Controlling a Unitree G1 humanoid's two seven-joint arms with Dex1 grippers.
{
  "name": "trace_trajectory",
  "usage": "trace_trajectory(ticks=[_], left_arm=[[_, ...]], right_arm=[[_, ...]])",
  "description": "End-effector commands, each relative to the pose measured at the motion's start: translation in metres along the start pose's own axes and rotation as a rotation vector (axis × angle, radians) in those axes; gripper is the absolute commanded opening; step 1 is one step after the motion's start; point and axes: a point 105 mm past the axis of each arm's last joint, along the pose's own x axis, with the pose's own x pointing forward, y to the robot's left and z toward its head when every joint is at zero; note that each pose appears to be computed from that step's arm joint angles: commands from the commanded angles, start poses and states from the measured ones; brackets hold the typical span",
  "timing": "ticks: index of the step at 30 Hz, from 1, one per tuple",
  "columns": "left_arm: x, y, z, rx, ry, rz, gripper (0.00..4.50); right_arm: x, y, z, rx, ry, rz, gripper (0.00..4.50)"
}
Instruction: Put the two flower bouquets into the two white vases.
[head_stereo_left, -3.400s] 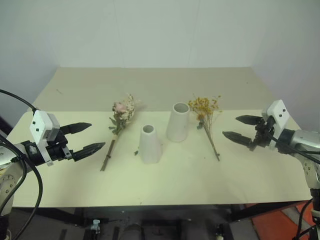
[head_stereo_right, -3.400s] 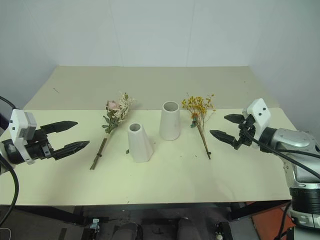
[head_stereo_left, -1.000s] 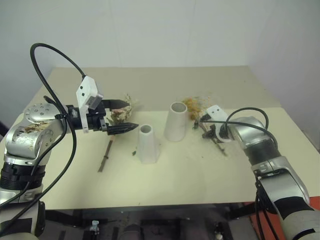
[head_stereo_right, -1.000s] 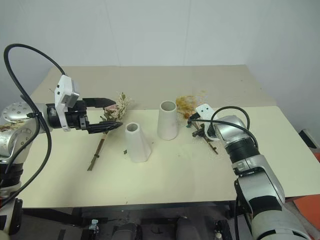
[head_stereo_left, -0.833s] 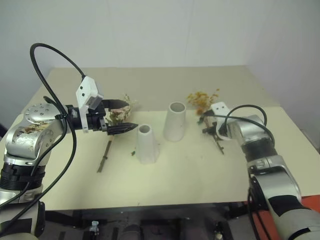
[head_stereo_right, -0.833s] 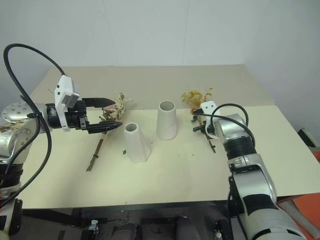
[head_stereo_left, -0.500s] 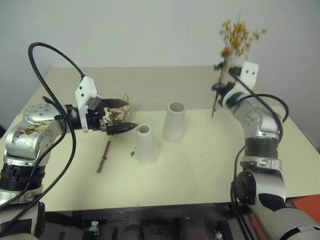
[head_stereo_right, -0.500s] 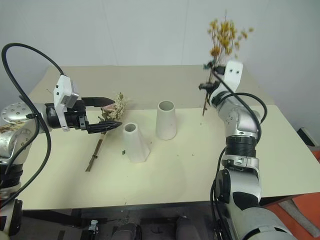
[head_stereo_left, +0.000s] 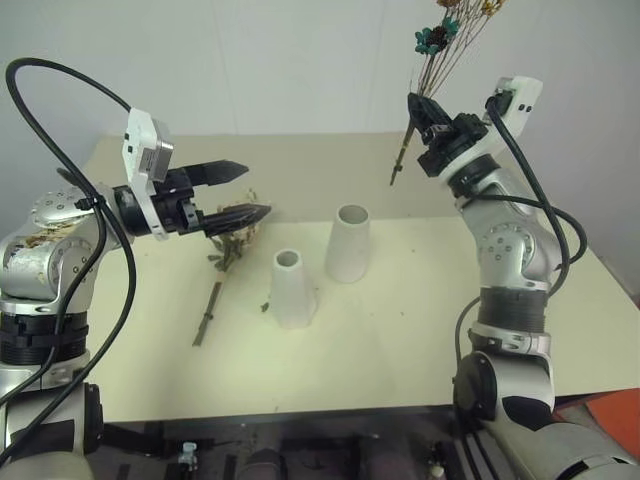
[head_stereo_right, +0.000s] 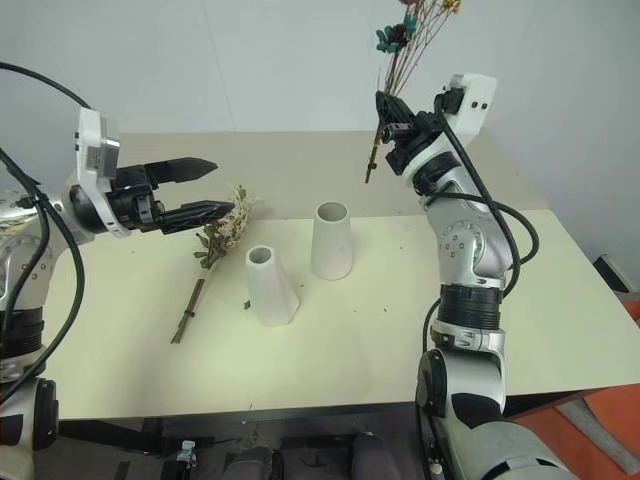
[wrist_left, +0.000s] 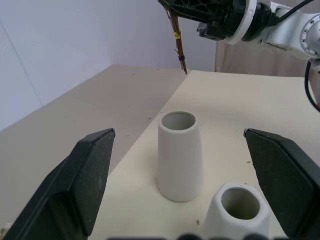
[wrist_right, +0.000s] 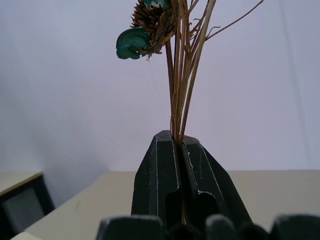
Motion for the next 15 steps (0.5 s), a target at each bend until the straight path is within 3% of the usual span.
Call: trace_trajectory(ticks=[1, 15], left_arm=[[-0.007, 0.001, 0.012, 0.021, -0.03, -0.001, 4.5], [-0.008, -0.002, 0.009, 0.018, 0.002, -0.025, 4.5]], right_arm=[[0.007, 0.025, 0.014, -0.03, -0.073, 0.11, 0.03], [0.008, 0.045, -0.036, -0.133, -0.02, 0.213, 0.03]])
